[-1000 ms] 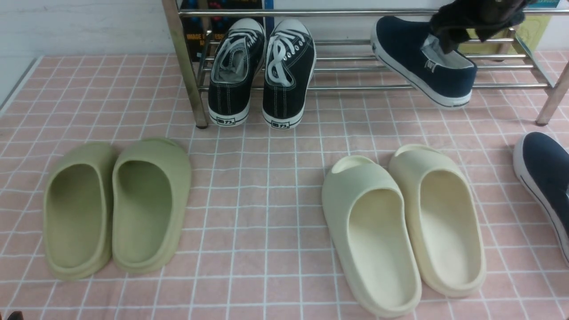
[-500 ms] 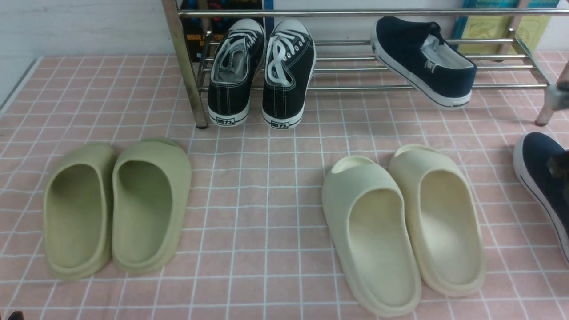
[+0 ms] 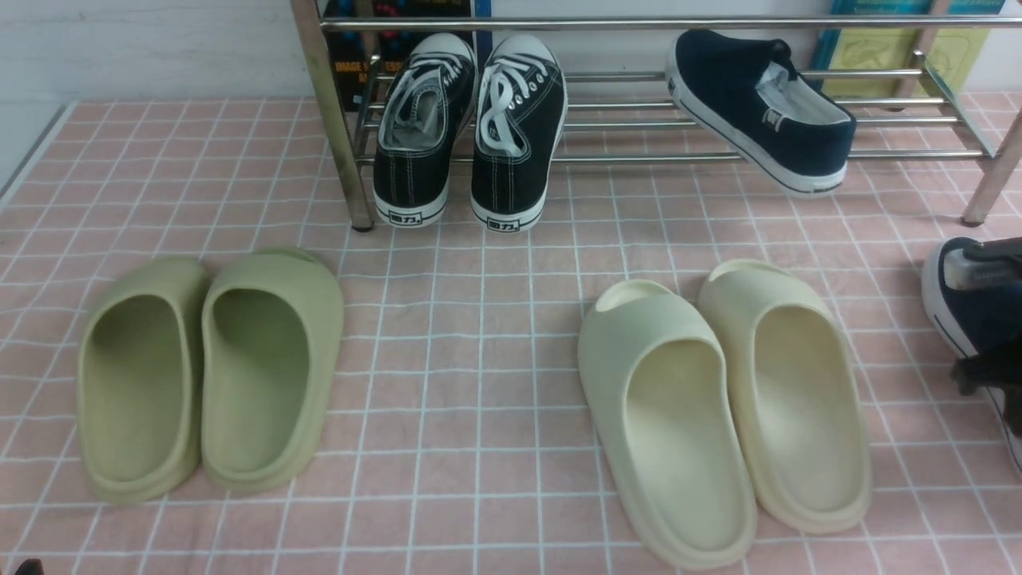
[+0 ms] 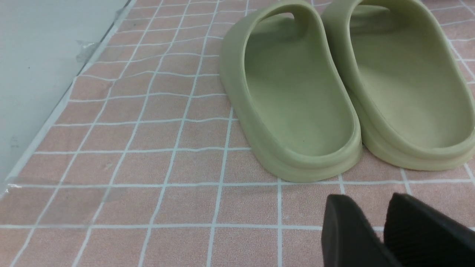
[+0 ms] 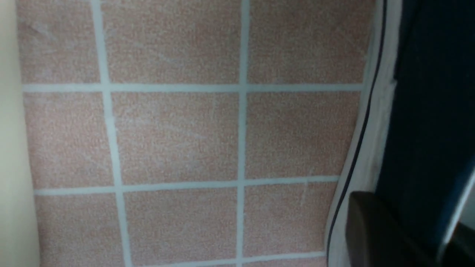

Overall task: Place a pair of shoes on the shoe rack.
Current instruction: Use the right arm to grab the shoe closest to it, then use the right arm to put a shoe into the shoe rack

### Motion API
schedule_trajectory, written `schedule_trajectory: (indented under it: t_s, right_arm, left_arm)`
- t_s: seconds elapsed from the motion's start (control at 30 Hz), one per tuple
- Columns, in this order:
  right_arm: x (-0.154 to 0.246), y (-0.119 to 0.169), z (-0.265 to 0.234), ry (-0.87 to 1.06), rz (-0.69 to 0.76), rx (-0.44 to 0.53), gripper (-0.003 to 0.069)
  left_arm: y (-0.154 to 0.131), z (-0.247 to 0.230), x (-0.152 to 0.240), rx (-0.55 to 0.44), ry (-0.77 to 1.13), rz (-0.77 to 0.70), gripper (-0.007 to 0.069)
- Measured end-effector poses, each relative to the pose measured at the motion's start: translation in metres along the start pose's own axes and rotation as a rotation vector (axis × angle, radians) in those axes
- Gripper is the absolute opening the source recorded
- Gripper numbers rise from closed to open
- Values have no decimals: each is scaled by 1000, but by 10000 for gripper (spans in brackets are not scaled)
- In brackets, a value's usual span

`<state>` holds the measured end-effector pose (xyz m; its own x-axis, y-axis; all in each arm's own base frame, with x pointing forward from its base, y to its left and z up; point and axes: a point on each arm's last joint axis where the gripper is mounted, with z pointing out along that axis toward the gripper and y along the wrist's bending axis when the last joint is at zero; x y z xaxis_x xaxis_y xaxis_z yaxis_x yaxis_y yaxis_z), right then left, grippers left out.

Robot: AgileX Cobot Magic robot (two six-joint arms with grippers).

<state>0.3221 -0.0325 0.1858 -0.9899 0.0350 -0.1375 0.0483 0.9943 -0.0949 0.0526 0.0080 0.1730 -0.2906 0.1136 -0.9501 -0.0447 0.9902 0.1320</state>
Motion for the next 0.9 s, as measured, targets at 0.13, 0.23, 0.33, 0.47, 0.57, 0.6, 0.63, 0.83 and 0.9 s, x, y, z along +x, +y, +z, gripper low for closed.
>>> schedule_trajectory:
  t_s: [0.13, 0.23, 0.33, 0.47, 0.57, 0.6, 0.63, 0.83, 0.9]
  right_arm:
    - [-3, 0, -18, -12, -4, 9, 3]
    - [-8, 9, -49, -65, -25, 1, 3]
    - [-20, 21, -77, -153, -66, -10, 3]
    - [-37, 29, -98, -241, -100, -19, 3]
    - [-53, 30, -104, -273, -103, -15, 3]
    - [-59, 30, -104, -275, -111, -9, 3]
    - [-64, 30, -103, -274, -112, -4, 3]
    - [-101, 33, -85, -252, -134, 21, 3]
    - [-115, 34, -84, -272, -144, 23, 3]
  left_arm:
    - [0, 0, 0, 0, 0, 0, 202]
    - [0, 0, 0, 0, 0, 0, 209]
    - [0, 0, 0, 0, 0, 0, 214]
    - [0, 0, 0, 0, 0, 0, 217]
    - [0, 0, 0, 0, 0, 0, 219]
    - [0, 0, 0, 0, 0, 0, 220]
    - [0, 0, 0, 0, 0, 0, 221]
    - [0, 0, 0, 0, 0, 0, 230]
    - [0, 0, 0, 0, 0, 0, 232]
